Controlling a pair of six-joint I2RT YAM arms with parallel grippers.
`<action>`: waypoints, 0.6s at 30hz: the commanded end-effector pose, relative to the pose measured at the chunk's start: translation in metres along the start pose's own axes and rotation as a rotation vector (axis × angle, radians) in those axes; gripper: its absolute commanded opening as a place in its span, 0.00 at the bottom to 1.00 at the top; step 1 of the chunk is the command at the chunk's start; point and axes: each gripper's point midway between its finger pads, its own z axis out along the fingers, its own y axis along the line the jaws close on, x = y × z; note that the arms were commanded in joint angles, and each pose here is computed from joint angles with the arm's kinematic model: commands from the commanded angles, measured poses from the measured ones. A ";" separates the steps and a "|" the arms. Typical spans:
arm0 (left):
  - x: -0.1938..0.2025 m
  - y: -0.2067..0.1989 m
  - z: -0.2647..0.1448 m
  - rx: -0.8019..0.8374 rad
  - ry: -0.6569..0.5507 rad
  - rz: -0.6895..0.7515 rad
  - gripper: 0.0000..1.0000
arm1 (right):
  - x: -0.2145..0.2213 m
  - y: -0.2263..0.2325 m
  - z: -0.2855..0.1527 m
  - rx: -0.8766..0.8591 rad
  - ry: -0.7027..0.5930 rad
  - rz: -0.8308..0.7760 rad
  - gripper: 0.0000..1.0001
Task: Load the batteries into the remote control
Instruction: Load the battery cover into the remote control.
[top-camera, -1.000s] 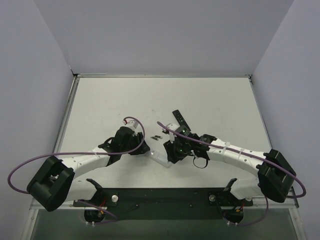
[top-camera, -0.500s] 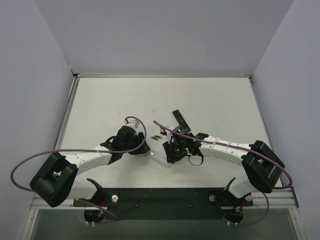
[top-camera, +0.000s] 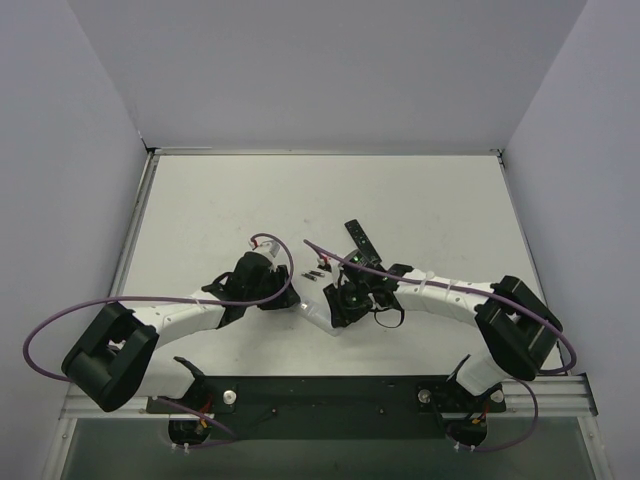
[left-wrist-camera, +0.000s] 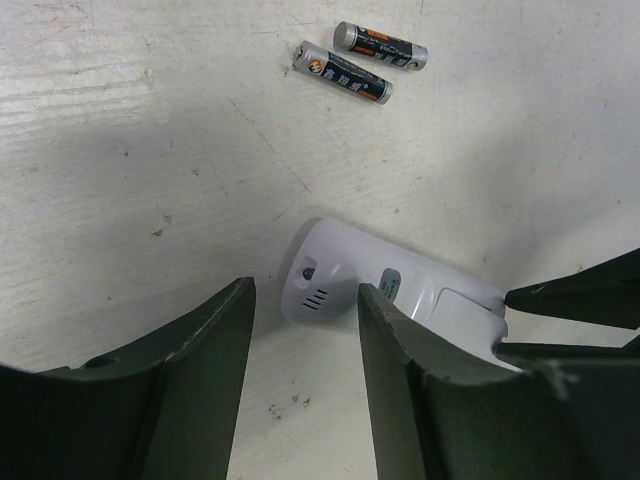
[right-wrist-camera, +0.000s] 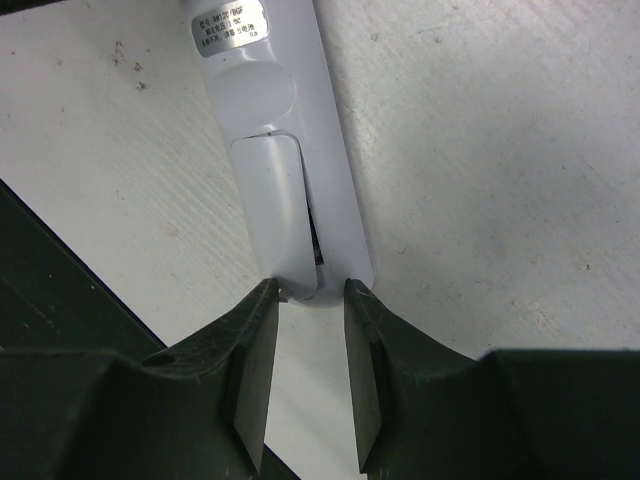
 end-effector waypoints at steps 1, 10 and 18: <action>-0.017 -0.016 0.000 0.035 -0.036 0.021 0.56 | 0.014 -0.016 0.006 0.054 0.060 0.016 0.27; -0.015 -0.014 0.001 0.031 -0.031 0.021 0.56 | 0.005 -0.022 -0.001 0.071 0.057 -0.021 0.18; -0.014 -0.015 0.002 0.035 -0.024 0.019 0.56 | 0.006 -0.020 0.002 0.050 0.082 -0.041 0.16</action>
